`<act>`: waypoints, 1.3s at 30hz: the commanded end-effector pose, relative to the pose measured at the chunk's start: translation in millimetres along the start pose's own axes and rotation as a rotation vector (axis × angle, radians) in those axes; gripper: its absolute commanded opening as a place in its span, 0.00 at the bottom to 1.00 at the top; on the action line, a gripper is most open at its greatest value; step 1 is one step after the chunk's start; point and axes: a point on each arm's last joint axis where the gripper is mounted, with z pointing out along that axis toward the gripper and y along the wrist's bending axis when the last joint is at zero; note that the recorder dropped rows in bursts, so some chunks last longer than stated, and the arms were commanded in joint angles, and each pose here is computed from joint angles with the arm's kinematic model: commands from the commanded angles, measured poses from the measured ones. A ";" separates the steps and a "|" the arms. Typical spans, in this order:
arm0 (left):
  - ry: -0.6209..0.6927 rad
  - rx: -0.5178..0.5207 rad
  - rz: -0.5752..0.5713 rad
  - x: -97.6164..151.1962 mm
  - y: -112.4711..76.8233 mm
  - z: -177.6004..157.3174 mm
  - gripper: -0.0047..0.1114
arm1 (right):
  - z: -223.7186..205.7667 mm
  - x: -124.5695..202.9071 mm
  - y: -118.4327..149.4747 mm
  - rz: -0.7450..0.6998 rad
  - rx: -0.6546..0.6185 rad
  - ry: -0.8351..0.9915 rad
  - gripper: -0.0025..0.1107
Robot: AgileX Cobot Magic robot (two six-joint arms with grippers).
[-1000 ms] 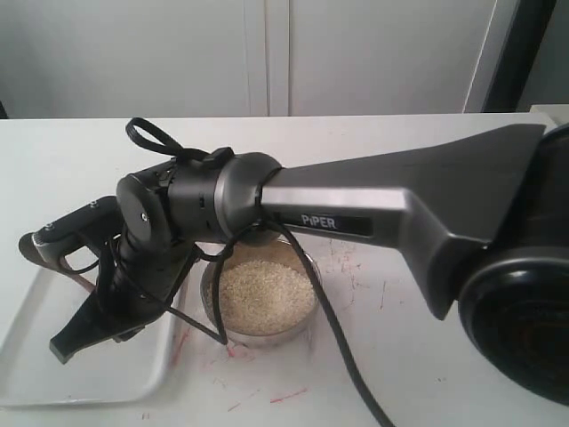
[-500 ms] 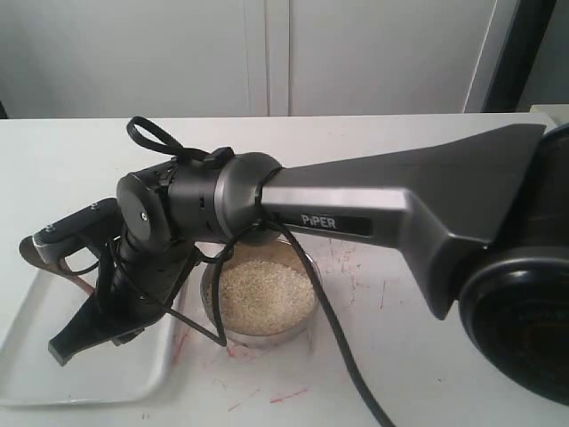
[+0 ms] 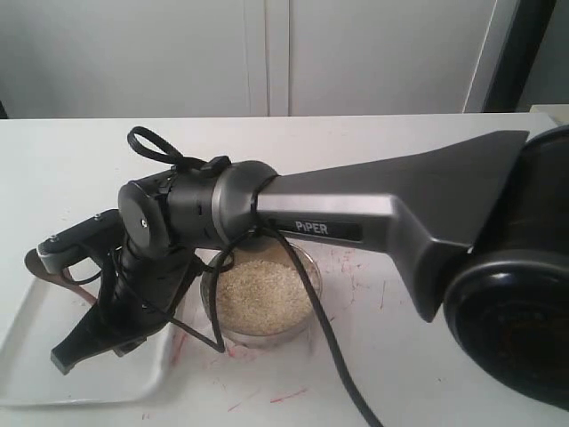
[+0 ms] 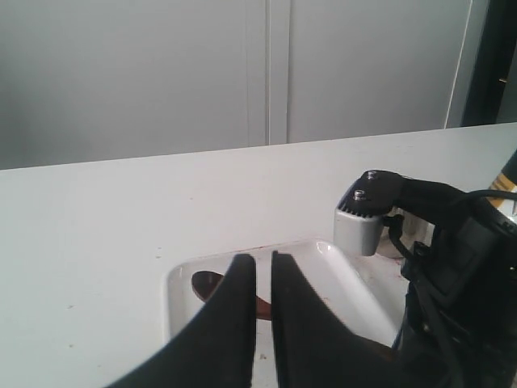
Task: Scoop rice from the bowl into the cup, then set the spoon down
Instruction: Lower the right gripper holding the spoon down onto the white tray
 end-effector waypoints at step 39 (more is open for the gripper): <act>-0.012 0.007 -0.007 -1.8 -0.5 -0.4 0.16 | 5.4 6.4 0.5 0.001 -0.012 0.065 0.02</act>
